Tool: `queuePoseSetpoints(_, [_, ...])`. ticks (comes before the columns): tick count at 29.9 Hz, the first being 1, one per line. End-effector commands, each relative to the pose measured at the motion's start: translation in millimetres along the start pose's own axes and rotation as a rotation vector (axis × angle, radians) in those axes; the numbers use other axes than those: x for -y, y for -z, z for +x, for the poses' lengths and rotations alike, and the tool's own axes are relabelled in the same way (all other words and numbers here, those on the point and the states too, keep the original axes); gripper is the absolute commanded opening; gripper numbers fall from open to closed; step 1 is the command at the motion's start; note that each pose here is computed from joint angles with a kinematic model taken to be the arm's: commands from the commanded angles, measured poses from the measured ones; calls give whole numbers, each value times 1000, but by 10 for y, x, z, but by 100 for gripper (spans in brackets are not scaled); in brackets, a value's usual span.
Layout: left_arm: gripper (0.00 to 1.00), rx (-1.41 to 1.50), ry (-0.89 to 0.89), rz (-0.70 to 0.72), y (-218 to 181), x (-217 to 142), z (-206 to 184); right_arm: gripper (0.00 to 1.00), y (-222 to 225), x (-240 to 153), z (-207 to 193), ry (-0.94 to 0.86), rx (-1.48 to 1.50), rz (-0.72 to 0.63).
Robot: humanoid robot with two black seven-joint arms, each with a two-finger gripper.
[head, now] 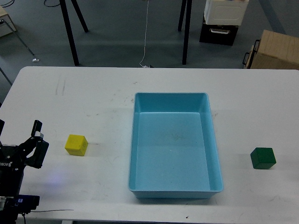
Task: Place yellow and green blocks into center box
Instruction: 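Raise the right gripper into view above the green cube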
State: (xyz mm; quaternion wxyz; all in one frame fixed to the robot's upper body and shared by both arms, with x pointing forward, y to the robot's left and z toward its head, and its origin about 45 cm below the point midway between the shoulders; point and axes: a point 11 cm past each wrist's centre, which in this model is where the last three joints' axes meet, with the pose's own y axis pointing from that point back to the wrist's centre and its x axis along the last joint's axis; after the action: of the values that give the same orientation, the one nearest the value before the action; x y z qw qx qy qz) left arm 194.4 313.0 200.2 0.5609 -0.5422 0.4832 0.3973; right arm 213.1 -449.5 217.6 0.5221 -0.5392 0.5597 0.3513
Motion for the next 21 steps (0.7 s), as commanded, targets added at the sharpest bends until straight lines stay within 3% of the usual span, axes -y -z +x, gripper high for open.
queuePoseSetpoints(1, [100, -3, -8, -8, -3, -28, 15, 100, -129, 49, 20, 7, 61, 24])
queuePoseSetpoints(6, [100, 3, -18, -12, -26, -61, 22, 100, -132, 67, -7, 13, 46, 1])
queuePoseSetpoints(12, [100, 1, -13, -4, -10, -42, 17, 100, -53, 218, -154, 13, -97, -137])
queuePoseSetpoints(21, [100, -5, 27, 15, 35, 93, -32, 100, 25, 858, -776, 56, -535, -427])
